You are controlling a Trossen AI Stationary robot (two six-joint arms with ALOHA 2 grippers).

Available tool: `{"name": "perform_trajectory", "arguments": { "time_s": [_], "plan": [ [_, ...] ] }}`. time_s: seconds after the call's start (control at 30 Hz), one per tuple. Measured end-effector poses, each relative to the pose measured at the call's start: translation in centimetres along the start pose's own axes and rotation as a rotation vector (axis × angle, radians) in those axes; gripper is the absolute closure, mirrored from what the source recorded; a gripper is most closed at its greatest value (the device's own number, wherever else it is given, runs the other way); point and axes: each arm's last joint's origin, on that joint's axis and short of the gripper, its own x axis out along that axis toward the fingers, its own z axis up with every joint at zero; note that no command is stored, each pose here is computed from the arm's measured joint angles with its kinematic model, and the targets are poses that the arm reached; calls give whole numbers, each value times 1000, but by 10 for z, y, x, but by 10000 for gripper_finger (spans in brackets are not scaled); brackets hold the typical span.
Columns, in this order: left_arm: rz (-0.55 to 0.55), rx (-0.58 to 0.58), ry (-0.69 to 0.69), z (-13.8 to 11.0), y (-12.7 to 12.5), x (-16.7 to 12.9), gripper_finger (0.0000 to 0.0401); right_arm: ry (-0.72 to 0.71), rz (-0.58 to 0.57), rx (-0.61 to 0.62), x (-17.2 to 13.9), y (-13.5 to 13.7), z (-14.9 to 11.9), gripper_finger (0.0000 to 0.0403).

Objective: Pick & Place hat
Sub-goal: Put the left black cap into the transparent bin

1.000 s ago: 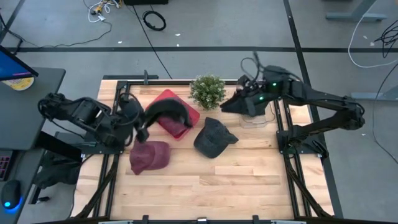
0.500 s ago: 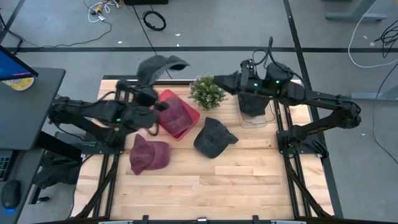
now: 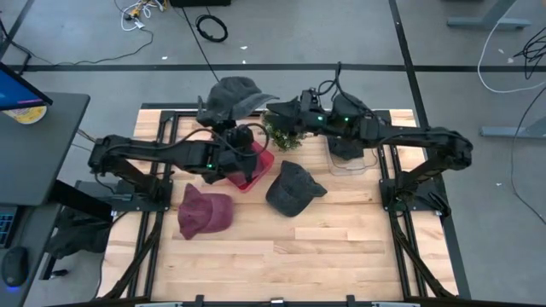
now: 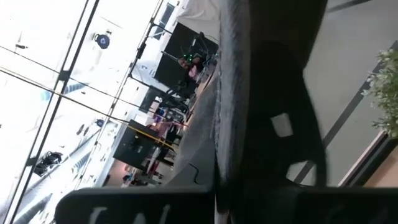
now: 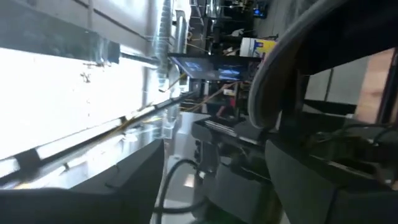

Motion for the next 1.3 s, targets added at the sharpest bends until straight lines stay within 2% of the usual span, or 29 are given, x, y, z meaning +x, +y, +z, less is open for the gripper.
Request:
{"name": "perform_trajectory", "arguments": {
  "time_s": [0.17, 0.3, 0.73, 1.3],
  "plan": [
    [1, -22, 0, 0, -2, 0, 390, -42, -42, 25, 4, -9, 8, 109],
    [-3, -30, -1, 0, -2, 0, 390, -116, -60, 22, 3, -12, 20, 119],
    [-77, -55, -15, 1, -6, 0, 390, -159, -67, 44, 1, -13, 35, 201],
    [-105, -61, -20, 1, -7, 0, 390, -163, -125, 26, 3, -22, 35, 284]
  ]
}}
